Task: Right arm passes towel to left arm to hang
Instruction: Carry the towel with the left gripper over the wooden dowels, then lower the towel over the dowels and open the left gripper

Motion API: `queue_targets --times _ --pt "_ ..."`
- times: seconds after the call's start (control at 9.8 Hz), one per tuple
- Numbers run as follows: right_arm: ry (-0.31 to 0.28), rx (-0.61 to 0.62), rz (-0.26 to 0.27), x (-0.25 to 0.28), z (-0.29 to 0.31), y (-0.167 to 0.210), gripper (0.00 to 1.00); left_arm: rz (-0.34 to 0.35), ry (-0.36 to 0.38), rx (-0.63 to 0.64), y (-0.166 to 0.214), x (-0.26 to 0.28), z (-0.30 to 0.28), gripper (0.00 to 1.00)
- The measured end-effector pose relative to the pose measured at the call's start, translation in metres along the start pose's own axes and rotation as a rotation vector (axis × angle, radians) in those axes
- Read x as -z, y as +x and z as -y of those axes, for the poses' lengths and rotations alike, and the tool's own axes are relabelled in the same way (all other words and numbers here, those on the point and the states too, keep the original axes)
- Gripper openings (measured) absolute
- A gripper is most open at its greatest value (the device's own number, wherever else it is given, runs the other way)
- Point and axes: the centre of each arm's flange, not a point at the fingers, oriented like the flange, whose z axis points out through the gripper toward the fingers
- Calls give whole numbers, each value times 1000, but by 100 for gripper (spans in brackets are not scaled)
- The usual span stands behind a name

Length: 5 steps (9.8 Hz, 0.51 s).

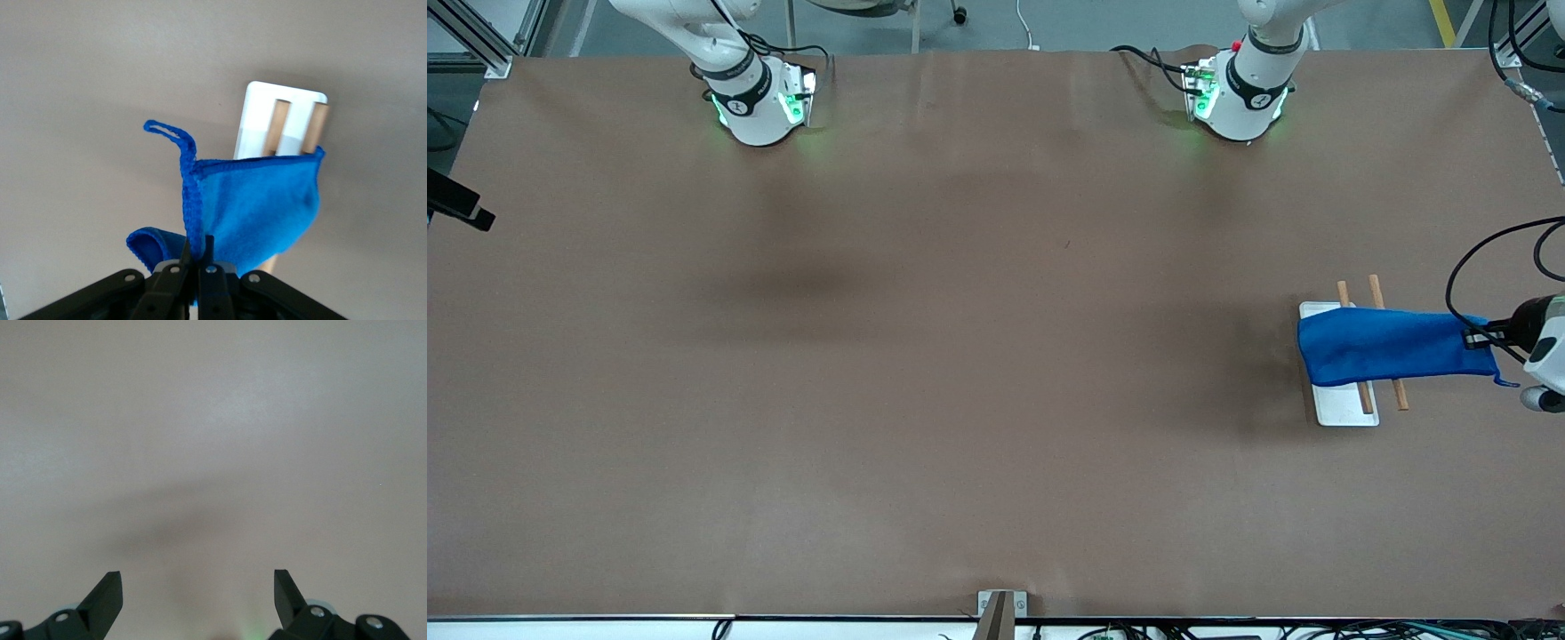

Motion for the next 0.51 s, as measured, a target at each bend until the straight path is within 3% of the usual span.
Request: queue_targets --times 0.51 --pt "-2 -1 17 -2 -1 -2 100 -8 -44 -41 21 -56 49 9"
